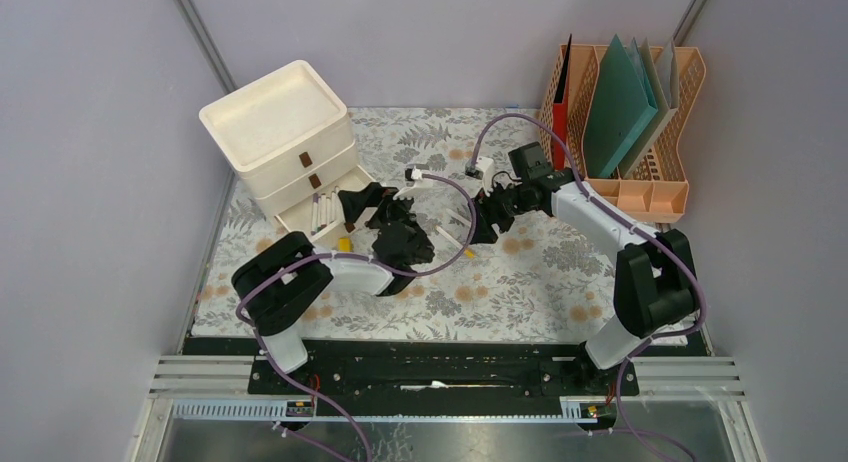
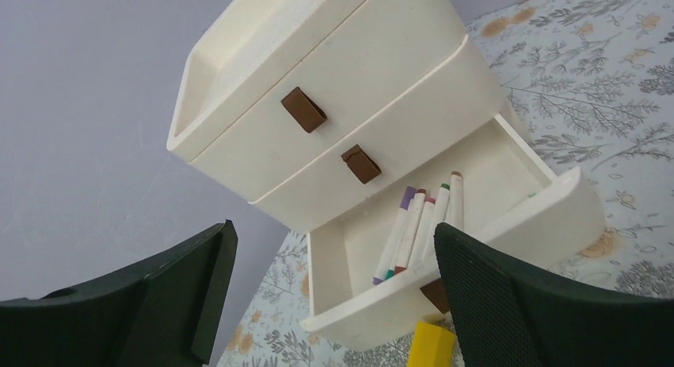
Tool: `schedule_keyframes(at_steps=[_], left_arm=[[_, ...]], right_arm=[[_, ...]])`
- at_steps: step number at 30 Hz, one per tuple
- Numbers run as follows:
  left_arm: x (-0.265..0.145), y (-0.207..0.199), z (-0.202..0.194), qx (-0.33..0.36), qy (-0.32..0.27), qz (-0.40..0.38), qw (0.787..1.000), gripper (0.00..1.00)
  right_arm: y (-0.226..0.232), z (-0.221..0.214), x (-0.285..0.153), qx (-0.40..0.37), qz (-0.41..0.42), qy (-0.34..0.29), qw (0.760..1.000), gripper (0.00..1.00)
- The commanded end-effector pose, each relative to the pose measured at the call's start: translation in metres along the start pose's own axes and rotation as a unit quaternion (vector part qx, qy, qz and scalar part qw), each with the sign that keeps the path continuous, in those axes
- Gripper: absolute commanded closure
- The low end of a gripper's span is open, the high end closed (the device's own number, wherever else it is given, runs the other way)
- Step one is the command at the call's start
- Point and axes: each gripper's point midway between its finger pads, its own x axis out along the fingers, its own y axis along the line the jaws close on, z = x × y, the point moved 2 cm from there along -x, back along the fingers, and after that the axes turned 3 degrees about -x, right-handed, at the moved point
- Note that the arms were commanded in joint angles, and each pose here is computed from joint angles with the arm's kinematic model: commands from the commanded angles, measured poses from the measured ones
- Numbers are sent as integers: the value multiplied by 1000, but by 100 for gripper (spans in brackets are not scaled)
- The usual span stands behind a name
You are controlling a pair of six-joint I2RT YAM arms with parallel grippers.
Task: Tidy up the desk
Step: Place the stationery in the drawer, then pick up the stationery from the center of the board.
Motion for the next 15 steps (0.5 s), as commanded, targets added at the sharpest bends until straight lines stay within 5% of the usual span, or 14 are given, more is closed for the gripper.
schedule_keyframes(at_steps=[1,9,15], left_arm=[[-12,1,-4,-84,22,6,996,1],[-28,-26,19,-107,0,-21,994,1],[-1,-47,69,-169,-37,-8,985,1]], right_arm=[[-19,-4,3,4,-39,4,999,29],[-26,-8,6,27,-38,4,999,29],[-39,-5,-13,45,-55,-18,997,28]])
